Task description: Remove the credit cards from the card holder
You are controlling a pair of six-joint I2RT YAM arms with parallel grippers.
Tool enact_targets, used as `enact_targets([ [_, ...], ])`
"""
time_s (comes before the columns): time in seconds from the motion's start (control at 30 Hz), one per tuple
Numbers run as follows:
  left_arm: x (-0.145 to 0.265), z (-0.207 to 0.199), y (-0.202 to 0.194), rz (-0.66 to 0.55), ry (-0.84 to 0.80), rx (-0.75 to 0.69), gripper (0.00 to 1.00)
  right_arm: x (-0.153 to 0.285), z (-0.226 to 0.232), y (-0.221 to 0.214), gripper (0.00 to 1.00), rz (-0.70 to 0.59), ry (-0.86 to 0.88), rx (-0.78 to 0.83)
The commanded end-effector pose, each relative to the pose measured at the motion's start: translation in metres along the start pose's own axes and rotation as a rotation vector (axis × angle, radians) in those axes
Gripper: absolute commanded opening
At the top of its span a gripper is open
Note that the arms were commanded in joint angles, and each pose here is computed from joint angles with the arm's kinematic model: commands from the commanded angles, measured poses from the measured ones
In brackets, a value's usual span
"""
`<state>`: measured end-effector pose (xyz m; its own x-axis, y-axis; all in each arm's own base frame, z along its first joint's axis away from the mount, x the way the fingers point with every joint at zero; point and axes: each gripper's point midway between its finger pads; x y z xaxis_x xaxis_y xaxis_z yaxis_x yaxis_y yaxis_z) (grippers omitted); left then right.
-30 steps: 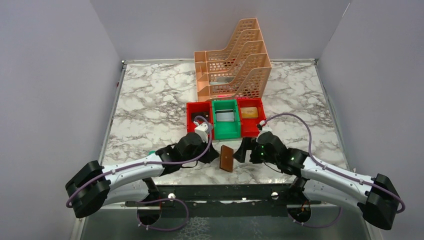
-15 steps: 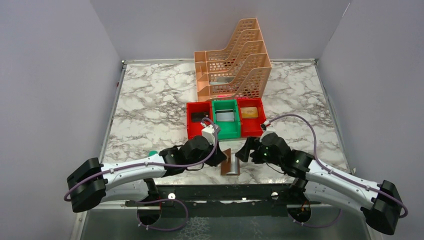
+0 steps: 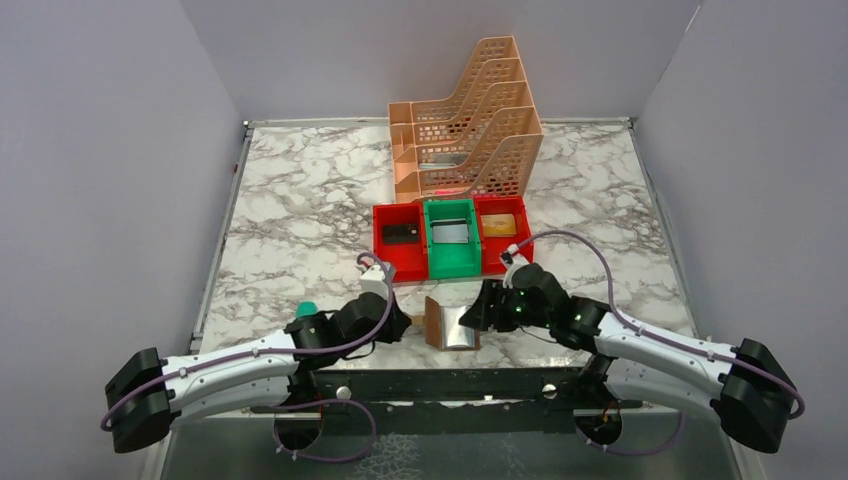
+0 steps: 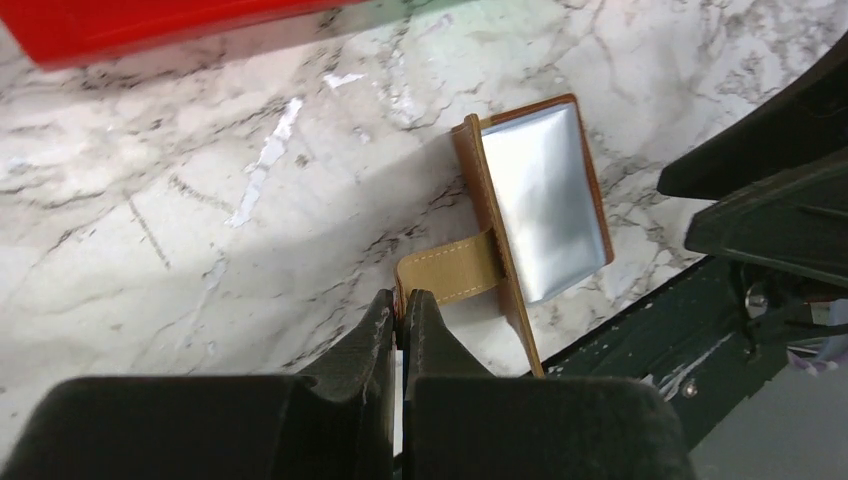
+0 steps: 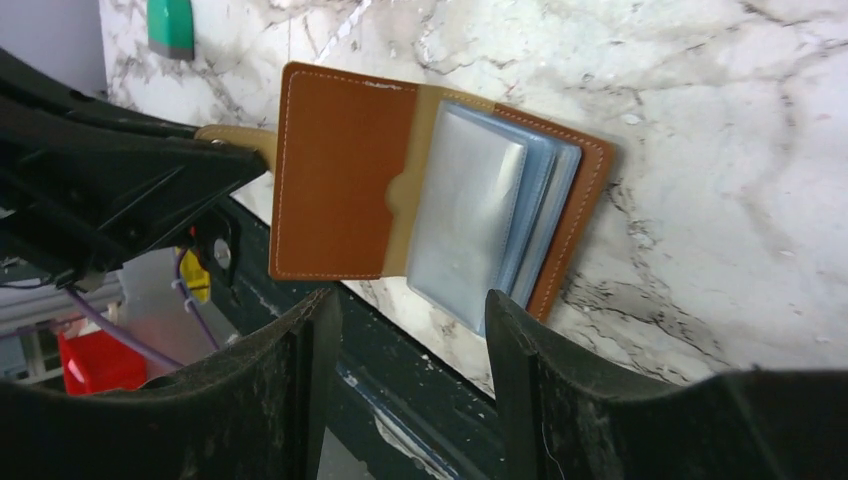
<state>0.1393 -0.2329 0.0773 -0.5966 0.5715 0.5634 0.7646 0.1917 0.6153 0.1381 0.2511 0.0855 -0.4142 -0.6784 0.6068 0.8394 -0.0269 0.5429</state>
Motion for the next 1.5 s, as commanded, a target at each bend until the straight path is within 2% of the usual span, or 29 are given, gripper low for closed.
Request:
enact_targets([
  [0.0, 0.004, 0.025, -0.008, -0.01, 0.078, 0.027, 0.0, -0.005, 0.016, -0.007, 0.59, 0.035, 0.101, -0.01],
  [0.47, 0.0, 0.039, -0.023, 0.021, 0.098, 0.012, 0.0, -0.03, 0.013, -0.02, 0.55, 0.142, 0.078, -0.005],
  [0.77, 0.001, 0.045, -0.02, 0.007, 0.122, -0.004, 0.0, -0.031, 0.006, -0.005, 0.6, 0.101, -0.003, 0.014],
  [1.03, 0.001, 0.047, -0.021, 0.011, 0.131, -0.013, 0.0, -0.053, -0.006, 0.002, 0.61, 0.122, -0.085, 0.08],
  [1.2, 0.0, 0.047, -0.02, 0.011, 0.134, -0.014, 0.0, -0.066, -0.001, -0.005, 0.59, 0.189, -0.054, 0.097],
  [1.47, 0.0, 0.048, -0.02, 0.008, 0.14, -0.018, 0.0, -0.054, 0.045, -0.001, 0.56, 0.182, 0.188, 0.108],
])
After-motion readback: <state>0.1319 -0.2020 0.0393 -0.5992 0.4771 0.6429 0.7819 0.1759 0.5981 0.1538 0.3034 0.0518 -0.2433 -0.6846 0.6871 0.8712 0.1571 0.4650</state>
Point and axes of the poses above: each gripper's point midway between its finger pads, its own x axis back along the fingers, its own z axis along the line the jaws close on, y = z × x, and after that the axes turned 7 degrees about x, right-handed
